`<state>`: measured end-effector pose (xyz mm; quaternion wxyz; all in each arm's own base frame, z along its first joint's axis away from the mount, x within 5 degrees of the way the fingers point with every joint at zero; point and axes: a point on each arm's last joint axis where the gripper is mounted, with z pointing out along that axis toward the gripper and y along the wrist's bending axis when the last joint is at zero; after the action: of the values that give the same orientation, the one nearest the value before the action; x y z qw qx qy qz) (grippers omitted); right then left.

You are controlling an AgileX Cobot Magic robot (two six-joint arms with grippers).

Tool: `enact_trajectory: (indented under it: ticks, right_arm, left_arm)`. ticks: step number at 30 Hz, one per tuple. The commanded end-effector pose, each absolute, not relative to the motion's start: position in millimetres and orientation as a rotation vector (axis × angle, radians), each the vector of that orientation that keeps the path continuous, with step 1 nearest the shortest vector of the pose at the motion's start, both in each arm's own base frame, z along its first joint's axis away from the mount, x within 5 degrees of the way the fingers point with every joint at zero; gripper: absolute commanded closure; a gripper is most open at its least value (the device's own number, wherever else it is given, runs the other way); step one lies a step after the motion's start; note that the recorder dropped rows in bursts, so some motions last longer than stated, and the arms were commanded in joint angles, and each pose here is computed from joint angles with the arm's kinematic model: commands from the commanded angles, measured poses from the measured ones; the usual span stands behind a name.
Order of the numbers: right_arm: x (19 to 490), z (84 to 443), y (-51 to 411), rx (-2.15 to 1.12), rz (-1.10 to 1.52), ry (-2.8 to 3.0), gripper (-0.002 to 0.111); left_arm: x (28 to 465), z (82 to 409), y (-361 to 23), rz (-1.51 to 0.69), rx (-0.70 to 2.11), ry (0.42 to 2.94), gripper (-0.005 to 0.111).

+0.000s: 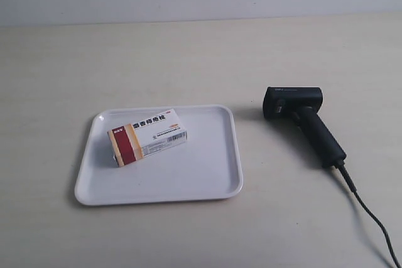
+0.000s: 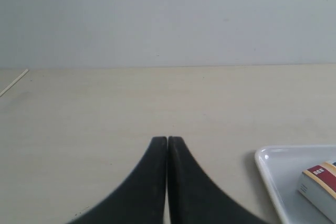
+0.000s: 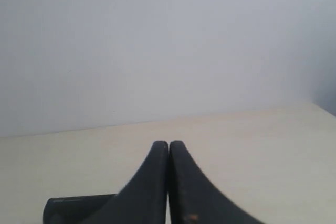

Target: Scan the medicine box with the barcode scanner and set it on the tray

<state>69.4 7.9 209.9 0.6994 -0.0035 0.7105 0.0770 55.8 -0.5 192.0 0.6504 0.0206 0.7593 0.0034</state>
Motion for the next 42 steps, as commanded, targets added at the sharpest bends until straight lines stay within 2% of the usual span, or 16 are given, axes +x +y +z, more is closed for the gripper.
enact_trajectory:
  ticks: [1, 42]
  right_arm:
    - [60.3, 205.6, 3.4, 0.028, 0.112, 1.585, 0.108]
    - [56.1, 198.3, 3.6, 0.034, 0.123, 1.648, 0.108]
  left_arm:
    - [55.5, 191.7, -0.3, 0.007, 0.041, 1.720, 0.104]
    - [55.5, 191.7, -0.3, 0.007, 0.041, 1.720, 0.104]
